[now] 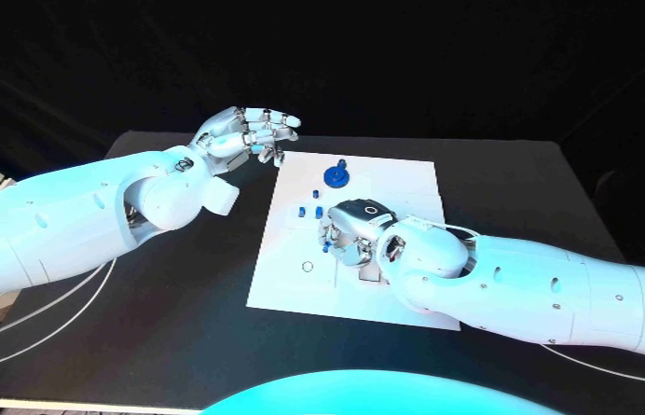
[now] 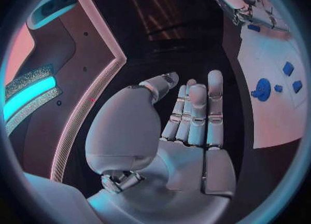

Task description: Assemble the parts on the task board

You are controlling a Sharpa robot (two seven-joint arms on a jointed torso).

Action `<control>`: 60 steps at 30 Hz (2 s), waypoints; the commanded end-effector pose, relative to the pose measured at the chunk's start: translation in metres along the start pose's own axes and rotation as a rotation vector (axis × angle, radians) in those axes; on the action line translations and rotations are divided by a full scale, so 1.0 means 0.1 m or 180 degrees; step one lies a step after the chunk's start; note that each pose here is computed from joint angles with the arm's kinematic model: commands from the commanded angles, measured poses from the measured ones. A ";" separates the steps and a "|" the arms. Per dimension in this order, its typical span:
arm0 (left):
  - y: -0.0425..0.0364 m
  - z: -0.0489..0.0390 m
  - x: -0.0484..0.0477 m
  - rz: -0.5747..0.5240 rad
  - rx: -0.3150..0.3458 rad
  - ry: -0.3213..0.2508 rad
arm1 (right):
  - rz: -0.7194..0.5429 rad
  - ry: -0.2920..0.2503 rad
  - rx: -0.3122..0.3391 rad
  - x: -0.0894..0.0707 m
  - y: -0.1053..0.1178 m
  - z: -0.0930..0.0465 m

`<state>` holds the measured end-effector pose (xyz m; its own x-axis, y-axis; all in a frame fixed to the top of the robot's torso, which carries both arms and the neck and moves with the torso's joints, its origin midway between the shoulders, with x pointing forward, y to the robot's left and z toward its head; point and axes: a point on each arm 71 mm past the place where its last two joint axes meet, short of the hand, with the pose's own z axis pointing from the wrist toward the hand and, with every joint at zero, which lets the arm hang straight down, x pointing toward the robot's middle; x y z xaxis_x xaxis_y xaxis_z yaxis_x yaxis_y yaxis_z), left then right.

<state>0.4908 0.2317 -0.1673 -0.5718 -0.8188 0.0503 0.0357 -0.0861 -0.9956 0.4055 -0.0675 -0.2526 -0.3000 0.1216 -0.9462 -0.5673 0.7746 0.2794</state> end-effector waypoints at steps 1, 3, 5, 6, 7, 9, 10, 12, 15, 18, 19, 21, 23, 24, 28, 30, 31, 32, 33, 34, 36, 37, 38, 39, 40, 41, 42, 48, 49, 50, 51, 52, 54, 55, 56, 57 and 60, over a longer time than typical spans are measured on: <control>-0.007 0.006 0.020 -0.0011 0.0014 0.0038 | -0.0054 0.0101 0.0018 0.03 0.00 0.00; -0.007 0.005 0.019 -0.0011 0.0012 0.0037 | -0.0056 0.0098 0.0023 0.03 -0.01 0.01; -0.007 0.003 0.018 -0.0010 0.0011 0.0037 | -0.0055 0.0092 0.0020 0.04 -0.01 0.01; -0.008 0.003 0.017 -0.0010 0.0011 0.0037 | -0.0055 0.0091 0.0016 0.04 0.00 0.01; -0.008 0.002 0.018 -0.0011 0.0011 0.0038 | -0.0053 0.0092 0.0009 0.04 0.00 0.02; -0.008 0.002 0.019 -0.0011 0.0010 0.0038 | -0.0044 0.0096 -0.0002 0.04 0.01 0.02; -0.008 0.001 0.019 -0.0010 0.0010 0.0039 | -0.0035 0.0099 -0.0010 0.05 0.01 0.02; -0.008 0.000 0.019 -0.0010 0.0008 0.0039 | -0.0003 0.0099 -0.0041 0.05 0.01 0.03; -0.008 -0.002 0.018 -0.0008 0.0004 0.0040 | 0.0075 0.0091 -0.0095 0.06 0.02 0.03; -0.007 -0.003 0.021 -0.0008 -0.0001 0.0048 | 0.0113 0.0095 -0.0125 0.07 0.02 0.03; -0.007 -0.003 0.022 -0.0009 -0.0004 0.0051 | 0.0120 0.0095 -0.0130 0.07 0.02 0.03; -0.006 -0.003 0.025 -0.0009 -0.0009 0.0057 | 0.0136 0.0090 -0.0137 0.07 0.02 0.03; -0.005 -0.003 0.026 -0.0008 -0.0012 0.0062 | 0.0145 0.0083 -0.0138 0.07 0.02 0.02; -0.005 -0.003 0.027 -0.0008 -0.0014 0.0063 | 0.0150 0.0077 -0.0138 0.07 0.02 0.02; -0.005 -0.004 0.025 -0.0006 -0.0016 0.0063 | 0.0168 0.0058 -0.0138 0.08 0.02 0.00; -0.005 -0.005 0.023 -0.0005 -0.0017 0.0062 | 0.0176 0.0049 -0.0138 0.08 0.02 -0.01; -0.005 -0.006 0.022 -0.0004 -0.0018 0.0061 | 0.0179 0.0043 -0.0137 0.08 0.02 -0.02; -0.005 -0.006 0.022 -0.0004 -0.0018 0.0060 | 0.0181 0.0038 -0.0134 0.08 0.02 -0.02; -0.005 -0.006 0.021 -0.0003 -0.0018 0.0060 | 0.0182 0.0035 -0.0132 0.08 0.02 -0.02; -0.005 -0.007 0.020 -0.0003 -0.0018 0.0060 | 0.0183 0.0030 -0.0128 0.08 0.02 -0.03; -0.004 -0.007 0.019 -0.0002 -0.0019 0.0059 | 0.0185 0.0022 -0.0119 0.08 0.02 -0.04; -0.004 -0.007 0.018 -0.0001 -0.0019 0.0058 | 0.0186 0.0017 -0.0116 0.08 0.01 -0.04; -0.004 -0.008 0.017 -0.0001 -0.0019 0.0057 | 0.0187 0.0011 -0.0112 0.08 0.01 -0.05; -0.004 -0.008 0.016 0.0000 -0.0020 0.0056 | 0.0188 0.0008 -0.0111 0.08 0.01 -0.05; -0.004 -0.008 0.015 0.0000 -0.0020 0.0055 | 0.0190 0.0002 -0.0109 0.07 0.01 -0.05; -0.004 -0.008 0.015 0.0001 -0.0020 0.0055 | 0.0191 -0.0004 -0.0107 0.07 0.01 -0.06; -0.004 -0.008 0.014 0.0001 -0.0020 0.0054 | 0.0192 -0.0014 -0.0102 0.07 0.01 -0.06; -0.003 -0.008 0.011 0.0002 -0.0021 0.0053 | 0.0212 -0.0106 -0.0062 0.05 -0.01 -0.07; -0.003 -0.008 0.011 0.0002 -0.0021 0.0052 | 0.0217 -0.0120 -0.0058 0.05 -0.01 -0.07; -0.003 -0.008 0.011 0.0002 -0.0021 0.0052 | 0.0221 -0.0134 -0.0054 0.05 -0.01 -0.07; -0.003 -0.008 0.010 0.0002 -0.0022 0.0051 | 0.0228 -0.0156 -0.0048 0.04 -0.01 -0.07; -0.003 -0.008 0.010 0.0003 -0.0022 0.0050 | 0.0233 -0.0169 -0.0045 0.04 -0.02 -0.08; -0.003 -0.008 0.008 0.0005 -0.0021 0.0044 | 0.0243 -0.0197 -0.0039 0.04 -0.02 -0.08; -0.003 -0.008 0.008 0.0006 -0.0019 0.0042 | 0.0247 -0.0209 -0.0039 0.03 -0.02 -0.08; -0.003 -0.007 0.007 0.0008 -0.0018 0.0039 | 0.0253 -0.0224 -0.0039 0.03 -0.02 -0.09; -0.003 -0.007 0.006 0.0009 -0.0017 0.0036 | 0.0260 -0.0240 -0.0040 0.02 -0.03 -0.09; -0.004 -0.009 -0.001 0.0012 -0.0016 0.0029 | 0.0276 -0.0270 -0.0048 0.01 -0.03 -0.12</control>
<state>0.4904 0.2333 -0.1681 -0.5720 -0.8190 0.0446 0.0279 -0.0737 -0.9969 0.3986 -0.0769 -0.2554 -0.3067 0.2159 -0.9270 -0.5484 0.7559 0.3575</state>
